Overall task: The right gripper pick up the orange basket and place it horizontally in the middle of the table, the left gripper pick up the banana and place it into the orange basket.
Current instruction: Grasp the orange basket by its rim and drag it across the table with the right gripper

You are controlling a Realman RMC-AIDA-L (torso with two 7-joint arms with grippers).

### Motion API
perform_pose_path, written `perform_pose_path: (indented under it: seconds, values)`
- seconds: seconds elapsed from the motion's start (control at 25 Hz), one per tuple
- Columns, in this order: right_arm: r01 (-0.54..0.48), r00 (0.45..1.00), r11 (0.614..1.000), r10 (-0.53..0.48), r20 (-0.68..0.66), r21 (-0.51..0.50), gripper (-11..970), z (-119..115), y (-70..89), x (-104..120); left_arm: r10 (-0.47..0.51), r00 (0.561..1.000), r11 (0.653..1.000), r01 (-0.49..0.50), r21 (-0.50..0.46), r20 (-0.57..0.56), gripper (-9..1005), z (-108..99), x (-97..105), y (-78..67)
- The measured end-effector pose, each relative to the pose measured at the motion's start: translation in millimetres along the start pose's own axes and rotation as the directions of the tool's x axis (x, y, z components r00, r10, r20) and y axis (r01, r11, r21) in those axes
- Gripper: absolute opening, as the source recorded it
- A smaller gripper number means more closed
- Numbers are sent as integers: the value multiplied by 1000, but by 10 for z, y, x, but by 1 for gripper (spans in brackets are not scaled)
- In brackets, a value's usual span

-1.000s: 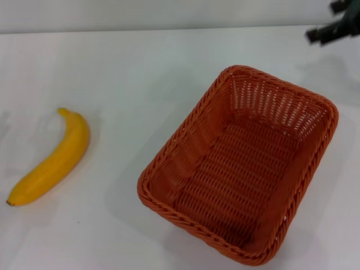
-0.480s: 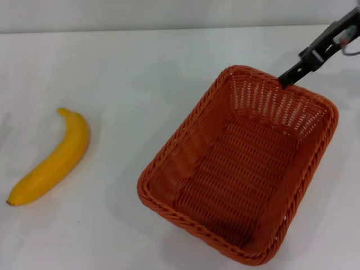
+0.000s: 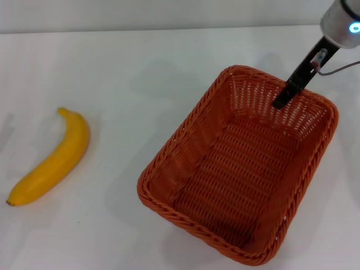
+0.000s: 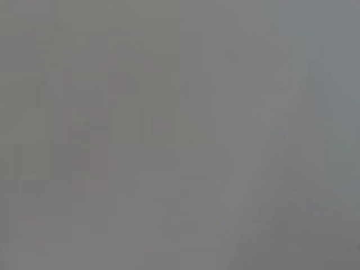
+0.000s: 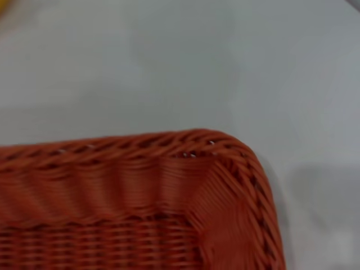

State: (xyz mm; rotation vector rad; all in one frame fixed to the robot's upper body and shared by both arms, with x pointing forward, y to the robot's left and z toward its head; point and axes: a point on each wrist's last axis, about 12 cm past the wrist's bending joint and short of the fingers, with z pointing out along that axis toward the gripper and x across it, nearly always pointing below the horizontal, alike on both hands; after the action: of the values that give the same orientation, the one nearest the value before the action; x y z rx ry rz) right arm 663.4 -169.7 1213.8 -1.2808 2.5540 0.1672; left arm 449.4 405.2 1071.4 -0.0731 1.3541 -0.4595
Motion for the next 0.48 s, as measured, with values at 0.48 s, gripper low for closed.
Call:
perform_pose_path:
  seconds: [0.48]
  values:
    - [114,984,993,-110,-138,24,838,276,161,-136,4,1000,1000,-4,-8,-8,816,-12,50,-10]
